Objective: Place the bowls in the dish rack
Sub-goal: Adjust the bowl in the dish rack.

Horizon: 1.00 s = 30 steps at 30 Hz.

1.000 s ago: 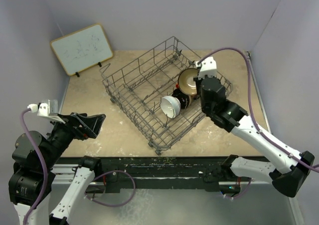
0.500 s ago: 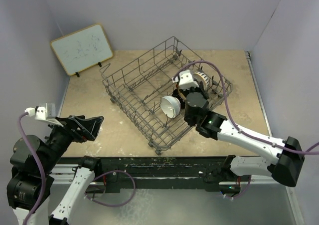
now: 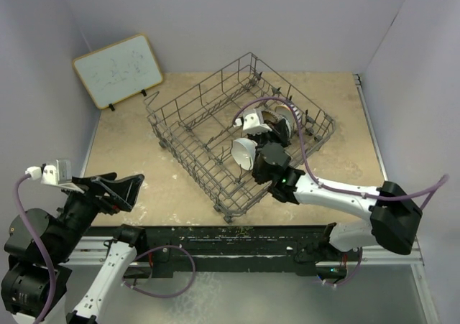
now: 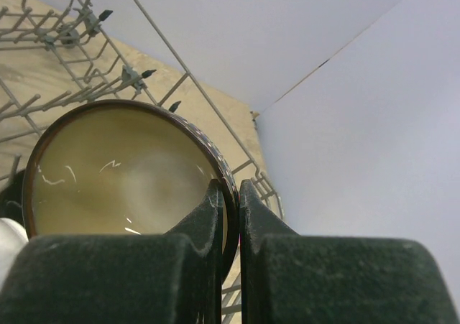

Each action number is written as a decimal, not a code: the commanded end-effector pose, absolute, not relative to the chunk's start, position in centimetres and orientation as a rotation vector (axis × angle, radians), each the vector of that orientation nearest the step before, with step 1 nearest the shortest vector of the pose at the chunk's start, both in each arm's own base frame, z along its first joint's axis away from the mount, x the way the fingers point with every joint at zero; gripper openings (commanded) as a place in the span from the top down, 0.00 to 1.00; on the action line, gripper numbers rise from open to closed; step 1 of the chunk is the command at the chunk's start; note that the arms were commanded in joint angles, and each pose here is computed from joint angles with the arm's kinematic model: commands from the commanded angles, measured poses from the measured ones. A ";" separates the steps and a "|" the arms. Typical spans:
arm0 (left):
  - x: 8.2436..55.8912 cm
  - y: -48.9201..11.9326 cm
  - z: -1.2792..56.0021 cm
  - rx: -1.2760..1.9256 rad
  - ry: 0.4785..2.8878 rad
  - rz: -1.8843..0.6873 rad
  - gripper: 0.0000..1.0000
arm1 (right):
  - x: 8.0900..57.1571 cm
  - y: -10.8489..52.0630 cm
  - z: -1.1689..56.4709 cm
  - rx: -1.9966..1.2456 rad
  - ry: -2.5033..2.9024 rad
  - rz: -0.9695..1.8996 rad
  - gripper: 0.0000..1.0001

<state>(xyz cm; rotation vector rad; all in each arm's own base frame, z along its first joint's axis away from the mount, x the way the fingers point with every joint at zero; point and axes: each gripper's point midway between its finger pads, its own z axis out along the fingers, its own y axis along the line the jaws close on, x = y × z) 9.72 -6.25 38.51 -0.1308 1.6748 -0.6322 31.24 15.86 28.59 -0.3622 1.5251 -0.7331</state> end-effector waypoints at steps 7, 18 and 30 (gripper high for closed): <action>7.8 -5.1 39.8 -0.134 1.618 -0.611 0.01 | 31.6 15.6 31.4 -0.276 1.372 -0.883 1.00; 6.2 -3.5 39.3 -0.183 1.596 -0.609 0.01 | 32.6 17.0 28.9 -0.392 1.307 -1.028 1.00; 5.9 -2.1 39.3 -0.206 1.581 -0.609 0.01 | 35.2 18.6 27.2 -0.394 1.377 -0.997 1.00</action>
